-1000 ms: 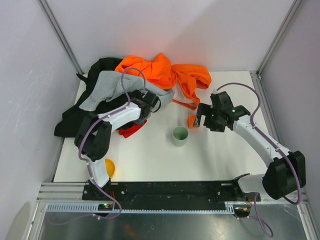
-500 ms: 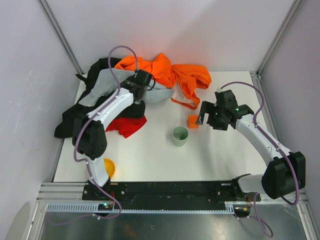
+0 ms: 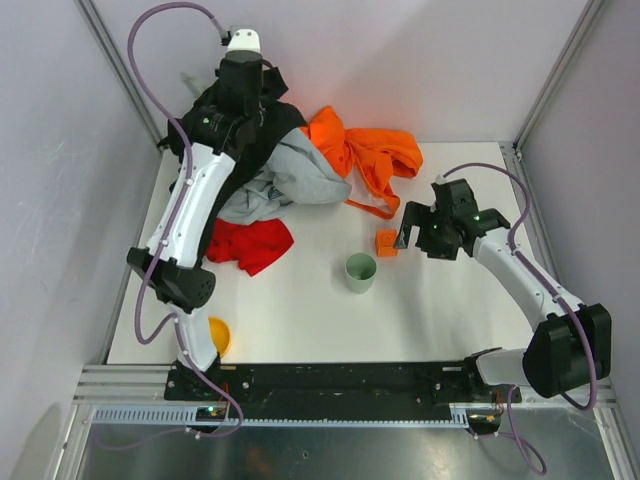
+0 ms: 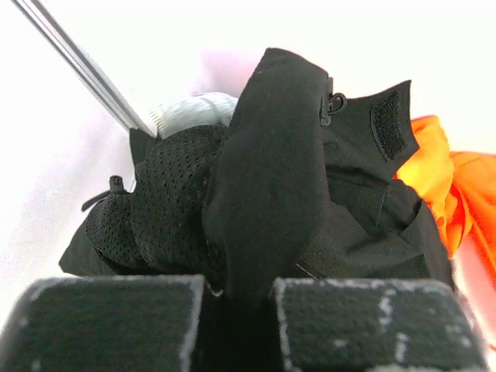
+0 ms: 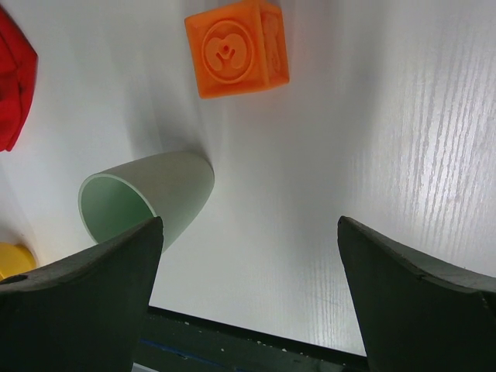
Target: Pick out a specific cloth from the pile
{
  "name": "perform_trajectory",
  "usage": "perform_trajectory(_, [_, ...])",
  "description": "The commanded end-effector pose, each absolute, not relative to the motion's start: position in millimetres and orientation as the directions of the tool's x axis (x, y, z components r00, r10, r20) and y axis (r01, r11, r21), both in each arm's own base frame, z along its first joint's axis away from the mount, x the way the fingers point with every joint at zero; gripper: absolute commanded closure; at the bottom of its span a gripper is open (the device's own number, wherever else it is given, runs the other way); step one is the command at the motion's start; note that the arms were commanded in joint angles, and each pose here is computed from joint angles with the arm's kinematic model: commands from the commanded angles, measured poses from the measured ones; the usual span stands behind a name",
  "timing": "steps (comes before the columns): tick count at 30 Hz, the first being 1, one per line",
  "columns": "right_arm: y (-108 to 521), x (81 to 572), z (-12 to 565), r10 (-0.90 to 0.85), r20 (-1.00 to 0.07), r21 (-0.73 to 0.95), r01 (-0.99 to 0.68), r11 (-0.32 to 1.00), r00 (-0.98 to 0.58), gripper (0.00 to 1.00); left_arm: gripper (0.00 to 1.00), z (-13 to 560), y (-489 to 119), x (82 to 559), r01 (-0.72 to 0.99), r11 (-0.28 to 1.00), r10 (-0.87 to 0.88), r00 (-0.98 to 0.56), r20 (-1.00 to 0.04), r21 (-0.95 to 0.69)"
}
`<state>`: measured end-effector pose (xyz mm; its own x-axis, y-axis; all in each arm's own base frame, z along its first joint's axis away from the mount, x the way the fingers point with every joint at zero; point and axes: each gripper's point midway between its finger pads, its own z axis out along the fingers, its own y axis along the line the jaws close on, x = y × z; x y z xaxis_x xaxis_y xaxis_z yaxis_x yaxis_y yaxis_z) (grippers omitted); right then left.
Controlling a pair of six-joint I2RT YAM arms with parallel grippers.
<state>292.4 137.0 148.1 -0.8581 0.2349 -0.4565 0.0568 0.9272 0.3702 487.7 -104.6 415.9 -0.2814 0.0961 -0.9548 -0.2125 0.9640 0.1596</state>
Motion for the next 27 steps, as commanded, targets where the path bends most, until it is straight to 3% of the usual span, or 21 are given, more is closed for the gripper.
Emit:
perform_trajectory(1, [137.7, 297.8, 163.0, 0.224, -0.494, 0.387, 0.018, 0.922, -0.84, 0.01, 0.99, 426.4, -118.0, 514.9, -0.184, 0.982, 0.003, -0.196, -0.981, 0.04])
perform_trajectory(11, [140.1, 305.6, 171.6, 0.22, -0.493, 0.393, 0.01, 0.92, -0.842, 0.01, 0.98, 274.8, -110.0, 545.2, -0.18, 0.978, 0.006, -0.484, -0.875, 0.106])
perform_trajectory(19, [138.7, 307.6, 182.1, 0.217, -0.507, 0.388, 0.004, 0.922, -0.834, 0.01, 0.92, 125.2, -78.7, 516.2, -0.239, 0.971, -0.185, -0.763, -0.619, 0.005])
perform_trajectory(23, [144.8, 310.2, 195.4, 0.218, -0.521, 0.412, -0.019, 0.911, -0.825, 0.01, 0.88, 90.9, -63.8, 496.6, -0.301, 0.952, -0.283, -0.815, -0.506, -0.048])
perform_trajectory(27, [153.0, 317.6, 210.8, 0.216, -0.54, 0.432, -0.048, 0.9, -0.814, 0.01, 0.82, 95.9, -60.3, 486.8, -0.357, 0.915, -0.404, -0.803, -0.438, -0.19])
